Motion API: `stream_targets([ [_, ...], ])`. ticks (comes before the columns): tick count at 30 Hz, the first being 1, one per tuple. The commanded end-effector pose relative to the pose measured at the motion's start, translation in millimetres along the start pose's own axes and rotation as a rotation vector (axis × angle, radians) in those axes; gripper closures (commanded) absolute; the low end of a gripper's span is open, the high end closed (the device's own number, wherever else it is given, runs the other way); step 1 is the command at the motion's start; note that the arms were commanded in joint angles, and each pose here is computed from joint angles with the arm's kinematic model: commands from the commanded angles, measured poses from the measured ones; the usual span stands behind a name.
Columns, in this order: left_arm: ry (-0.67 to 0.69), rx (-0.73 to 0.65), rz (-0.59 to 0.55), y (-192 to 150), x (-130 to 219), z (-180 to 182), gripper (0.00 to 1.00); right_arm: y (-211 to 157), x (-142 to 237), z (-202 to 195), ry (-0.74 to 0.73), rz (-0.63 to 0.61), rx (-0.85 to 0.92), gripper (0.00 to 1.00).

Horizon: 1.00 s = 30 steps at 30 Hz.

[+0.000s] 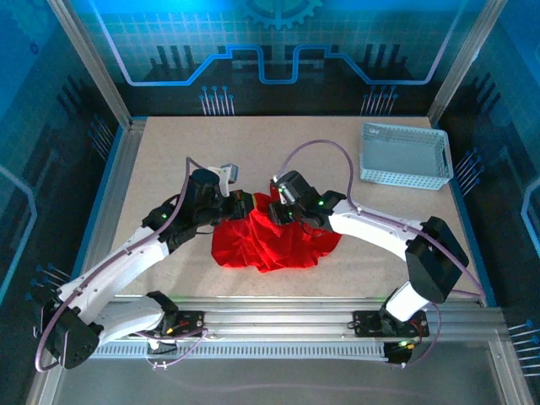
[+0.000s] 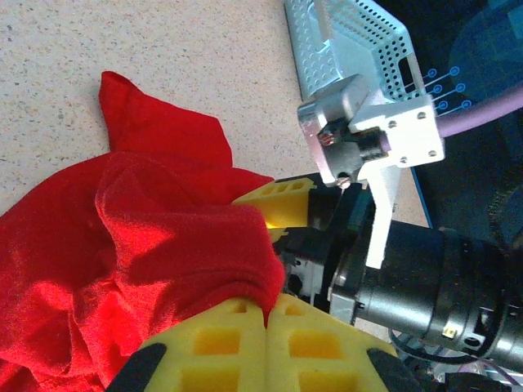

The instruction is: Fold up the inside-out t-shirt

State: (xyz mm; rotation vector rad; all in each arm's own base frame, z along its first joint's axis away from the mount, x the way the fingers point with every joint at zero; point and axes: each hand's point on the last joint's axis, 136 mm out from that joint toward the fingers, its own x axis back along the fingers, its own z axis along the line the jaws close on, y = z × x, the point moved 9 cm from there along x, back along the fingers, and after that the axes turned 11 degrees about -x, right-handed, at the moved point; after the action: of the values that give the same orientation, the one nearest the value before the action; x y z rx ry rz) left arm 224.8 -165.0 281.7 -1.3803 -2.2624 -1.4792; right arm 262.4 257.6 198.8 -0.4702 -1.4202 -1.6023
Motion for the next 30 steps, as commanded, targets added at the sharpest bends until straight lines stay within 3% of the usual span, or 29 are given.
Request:
stream_targets([
  [1,-0.036,-0.019,-0.025,2,7,-3,1.00,6,2,1,-0.046,-0.010,-0.020,0.60],
  [5,-0.006,-0.021,-0.025,2,8,0,1.00,6,2,0,-0.058,0.000,-0.019,0.81],
  [10,0.150,0.006,0.013,3,5,28,1.00,4,30,10,0.135,-0.002,0.035,1.00],
  [18,0.308,0.049,0.171,-6,-25,72,1.00,4,68,12,0.424,-0.055,-0.001,1.00],
  [21,0.351,0.052,0.210,-13,-27,74,0.87,8,68,13,0.482,-0.074,-0.050,1.00],
  [25,0.417,-0.065,0.125,-17,-2,53,0.69,13,64,16,0.527,-0.077,-0.078,1.00],
  [30,0.209,-0.193,-0.038,-28,26,14,0.63,15,63,18,0.542,-0.068,-0.083,1.00],
])
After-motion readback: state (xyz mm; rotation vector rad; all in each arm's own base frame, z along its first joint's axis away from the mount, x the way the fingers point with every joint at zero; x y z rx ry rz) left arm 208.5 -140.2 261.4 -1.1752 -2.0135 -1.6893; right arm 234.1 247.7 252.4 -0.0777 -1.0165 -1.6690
